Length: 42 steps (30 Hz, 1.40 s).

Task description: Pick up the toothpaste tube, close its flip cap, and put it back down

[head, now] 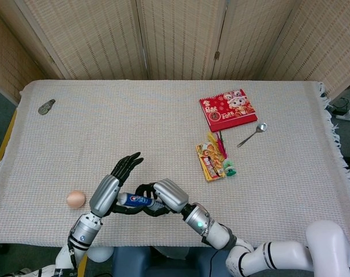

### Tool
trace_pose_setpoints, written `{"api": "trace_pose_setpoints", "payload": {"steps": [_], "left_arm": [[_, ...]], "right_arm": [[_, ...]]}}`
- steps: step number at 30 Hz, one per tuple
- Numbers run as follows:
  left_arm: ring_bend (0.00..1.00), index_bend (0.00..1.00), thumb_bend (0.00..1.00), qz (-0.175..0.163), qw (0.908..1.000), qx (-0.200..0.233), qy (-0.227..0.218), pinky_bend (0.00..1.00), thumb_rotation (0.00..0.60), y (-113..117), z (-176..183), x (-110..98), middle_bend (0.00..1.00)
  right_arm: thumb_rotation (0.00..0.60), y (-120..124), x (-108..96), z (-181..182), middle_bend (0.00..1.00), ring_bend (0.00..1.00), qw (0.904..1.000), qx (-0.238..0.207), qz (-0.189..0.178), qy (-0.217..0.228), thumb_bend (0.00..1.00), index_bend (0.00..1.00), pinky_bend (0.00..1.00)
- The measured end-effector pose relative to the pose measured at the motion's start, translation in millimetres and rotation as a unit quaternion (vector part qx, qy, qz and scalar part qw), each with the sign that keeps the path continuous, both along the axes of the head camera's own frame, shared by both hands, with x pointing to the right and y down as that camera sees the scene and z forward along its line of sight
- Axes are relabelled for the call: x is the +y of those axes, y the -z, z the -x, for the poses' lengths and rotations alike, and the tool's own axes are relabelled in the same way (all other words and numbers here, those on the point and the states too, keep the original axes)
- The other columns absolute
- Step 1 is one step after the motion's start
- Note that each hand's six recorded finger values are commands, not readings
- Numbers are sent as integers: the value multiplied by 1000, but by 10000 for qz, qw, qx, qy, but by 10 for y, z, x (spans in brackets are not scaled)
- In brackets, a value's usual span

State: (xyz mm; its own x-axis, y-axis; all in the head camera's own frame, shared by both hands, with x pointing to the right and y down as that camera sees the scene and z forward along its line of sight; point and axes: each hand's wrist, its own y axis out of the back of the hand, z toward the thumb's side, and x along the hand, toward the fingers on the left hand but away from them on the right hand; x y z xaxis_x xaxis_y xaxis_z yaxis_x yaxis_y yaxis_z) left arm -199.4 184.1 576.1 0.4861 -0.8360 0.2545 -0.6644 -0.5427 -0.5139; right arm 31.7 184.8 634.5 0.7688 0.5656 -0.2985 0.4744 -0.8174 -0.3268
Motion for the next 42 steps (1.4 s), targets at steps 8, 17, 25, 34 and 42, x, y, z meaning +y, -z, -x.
{"api": "trace_pose_setpoints", "payload": {"steps": [8, 17, 25, 34, 42], "left_arm": [[0, 13, 64, 60, 9997, 232, 111, 0, 187, 0, -61, 14, 0], [0, 12, 64, -34, 9998, 168, 103, 0, 173, -9, -98, 24, 0], [0, 12, 64, -78, 9999, 28, 112, 0, 170, -28, -71, 14, 0], [0, 11, 65, -311, 9990, -287, 136, 0, 167, -2, 99, -45, 0], [0, 20, 65, -540, 9938, -967, 80, 0, 166, -72, 398, -76, 0]], "right_arm": [[600, 15, 28, 64, 611, 717, 9993, -239, 188, -222, 823, 757, 583], [600, 17, 55, 109, 617, 722, 9982, -366, 306, -355, 826, 766, 590], [600, 19, 44, 96, 617, 723, 9981, -350, 342, -387, 827, 766, 590], [600, -16, -47, -116, 617, 720, 9997, 215, -77, -92, 827, 765, 590], [600, -165, -217, -476, 548, 651, 9820, 1598, -779, 640, 826, 707, 541]]}}
